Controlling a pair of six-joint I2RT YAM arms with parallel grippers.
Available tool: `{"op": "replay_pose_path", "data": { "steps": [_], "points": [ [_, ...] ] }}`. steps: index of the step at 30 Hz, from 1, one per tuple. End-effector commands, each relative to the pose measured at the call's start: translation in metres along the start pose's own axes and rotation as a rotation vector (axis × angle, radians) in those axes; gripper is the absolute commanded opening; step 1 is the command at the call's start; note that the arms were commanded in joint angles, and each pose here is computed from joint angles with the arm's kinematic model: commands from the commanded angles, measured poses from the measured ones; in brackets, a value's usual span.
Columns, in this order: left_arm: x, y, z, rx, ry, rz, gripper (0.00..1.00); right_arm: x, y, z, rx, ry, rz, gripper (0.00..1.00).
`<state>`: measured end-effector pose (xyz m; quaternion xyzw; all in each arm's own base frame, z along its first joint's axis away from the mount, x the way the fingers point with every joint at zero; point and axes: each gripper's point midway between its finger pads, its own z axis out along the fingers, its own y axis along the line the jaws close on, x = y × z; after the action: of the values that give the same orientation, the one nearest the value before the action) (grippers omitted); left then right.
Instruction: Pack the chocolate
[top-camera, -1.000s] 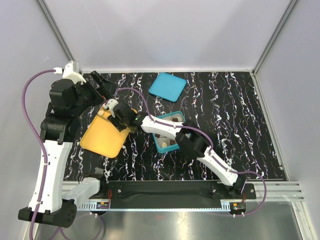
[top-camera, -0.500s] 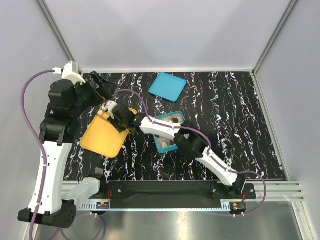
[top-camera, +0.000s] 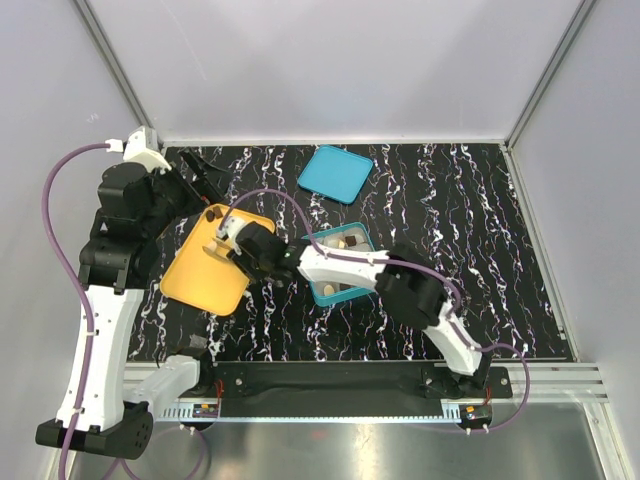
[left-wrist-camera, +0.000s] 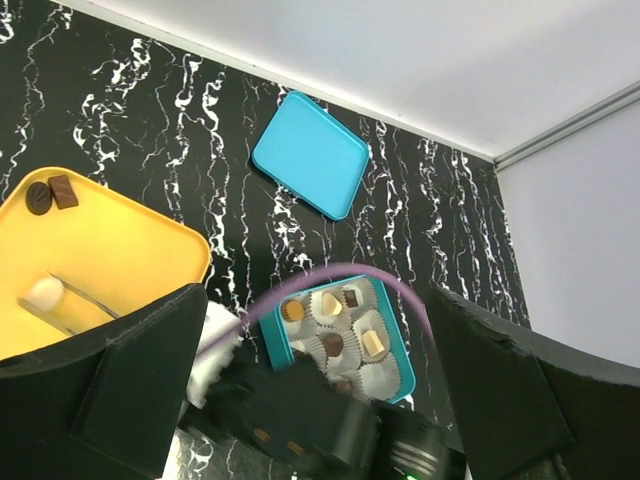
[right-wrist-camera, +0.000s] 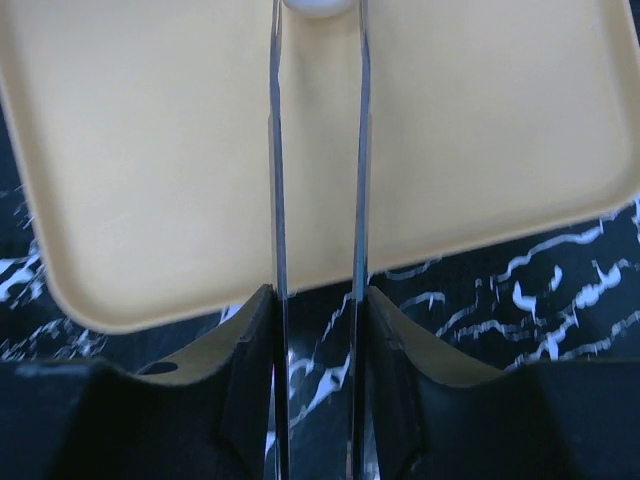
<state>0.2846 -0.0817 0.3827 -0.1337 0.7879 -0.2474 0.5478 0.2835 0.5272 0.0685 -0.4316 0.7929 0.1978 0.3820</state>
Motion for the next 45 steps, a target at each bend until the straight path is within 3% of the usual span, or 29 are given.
{"op": "replay_pose_path", "data": {
  "steps": [1, 8, 11, 21, 26, 33, 45],
  "points": [
    [-0.018, -0.005, -0.006, 0.01, -0.063, 0.029, 0.99, -0.068, 0.0, -0.062, 0.018, -0.204, 0.06, 0.42],
    [-0.006, 0.002, -0.005, -0.002, -0.041, 0.033, 0.99, -0.065, -0.018, -0.138, 0.088, -0.203, 0.124, 0.41],
    [-0.001, 0.006, -0.005, -0.006, -0.04, 0.037, 0.99, -0.036, -0.029, -0.161, 0.143, -0.129, 0.158, 0.41],
    [0.04, 0.029, 0.013, -0.03, 0.045, 0.021, 0.99, 0.067, -0.071, -0.295, 0.383, 0.105, 0.373, 0.42],
    [0.059, 0.037, 0.022, -0.028, 0.084, 0.006, 0.99, 0.106, -0.075, -0.341, 0.428, 0.16, 0.501, 0.42],
    [0.07, 0.041, 0.028, -0.021, 0.108, -0.008, 0.99, 0.144, -0.072, -0.36, 0.472, 0.276, 0.58, 0.43],
    [0.068, 0.038, 0.03, -0.012, 0.11, -0.008, 0.99, 0.156, -0.073, -0.342, 0.484, 0.337, 0.554, 0.43]
  ]
}}
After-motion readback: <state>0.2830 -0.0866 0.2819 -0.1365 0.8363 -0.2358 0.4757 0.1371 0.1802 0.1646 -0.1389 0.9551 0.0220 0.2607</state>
